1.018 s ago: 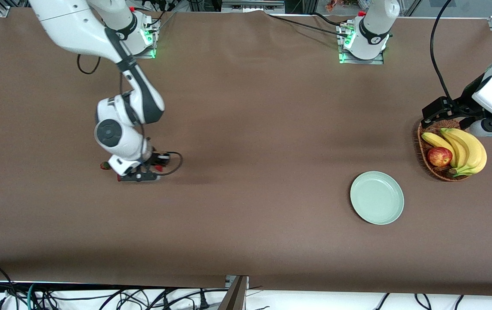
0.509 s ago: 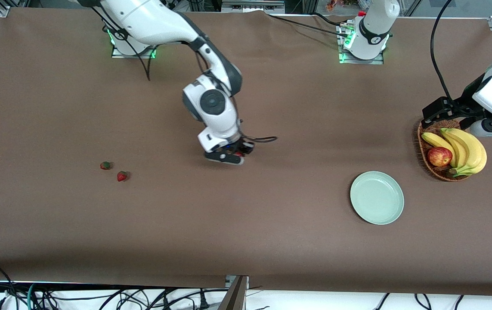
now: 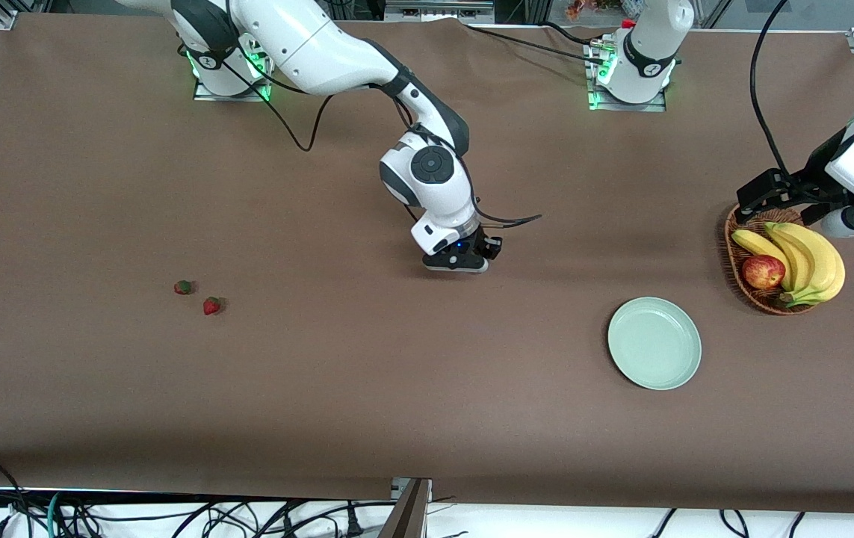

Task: Collect all strawberries into plate

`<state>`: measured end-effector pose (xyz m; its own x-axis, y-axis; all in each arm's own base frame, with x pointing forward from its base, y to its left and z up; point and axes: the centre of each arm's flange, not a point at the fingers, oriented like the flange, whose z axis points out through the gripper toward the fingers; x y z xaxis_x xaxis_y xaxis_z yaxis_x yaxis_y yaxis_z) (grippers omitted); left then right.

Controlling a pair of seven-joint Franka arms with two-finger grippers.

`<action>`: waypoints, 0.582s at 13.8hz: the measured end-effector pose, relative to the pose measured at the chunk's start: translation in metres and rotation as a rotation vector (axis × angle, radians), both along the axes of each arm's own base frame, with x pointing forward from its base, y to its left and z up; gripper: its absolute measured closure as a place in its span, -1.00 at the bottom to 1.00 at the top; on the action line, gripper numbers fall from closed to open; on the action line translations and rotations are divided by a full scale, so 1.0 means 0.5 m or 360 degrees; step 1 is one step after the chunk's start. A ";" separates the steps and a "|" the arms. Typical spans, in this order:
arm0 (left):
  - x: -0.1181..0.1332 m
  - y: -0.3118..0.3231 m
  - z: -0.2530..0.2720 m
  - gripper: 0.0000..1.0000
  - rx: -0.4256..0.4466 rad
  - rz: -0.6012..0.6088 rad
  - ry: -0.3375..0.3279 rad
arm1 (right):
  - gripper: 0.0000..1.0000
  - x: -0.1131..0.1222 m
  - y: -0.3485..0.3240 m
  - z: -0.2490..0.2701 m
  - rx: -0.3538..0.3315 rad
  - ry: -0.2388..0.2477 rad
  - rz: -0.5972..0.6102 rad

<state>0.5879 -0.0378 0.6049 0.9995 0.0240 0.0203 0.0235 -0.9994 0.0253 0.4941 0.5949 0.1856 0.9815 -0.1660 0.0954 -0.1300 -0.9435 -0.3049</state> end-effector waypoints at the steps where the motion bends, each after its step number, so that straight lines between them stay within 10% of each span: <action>1: 0.000 0.000 0.000 -1.00 0.0000 0.0000 0.0000 | 0.35 -0.003 0.002 -0.010 0.0005 -0.0003 0.0003; 5: 0.000 0.000 0.000 -1.00 0.0000 0.0001 0.0000 | -0.37 0.027 -0.002 0.019 0.0023 -0.0043 -0.0019; 8: 0.000 0.001 0.000 -1.00 0.0000 0.0001 0.0000 | -0.98 0.138 -0.067 0.113 -0.0033 -0.0028 -0.0088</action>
<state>0.5879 -0.0373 0.6049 0.9995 0.0248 0.0203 0.0243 -0.9994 0.0252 0.5633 0.5615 0.2422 0.9690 -0.2179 0.1168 -0.1769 -0.9411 -0.2882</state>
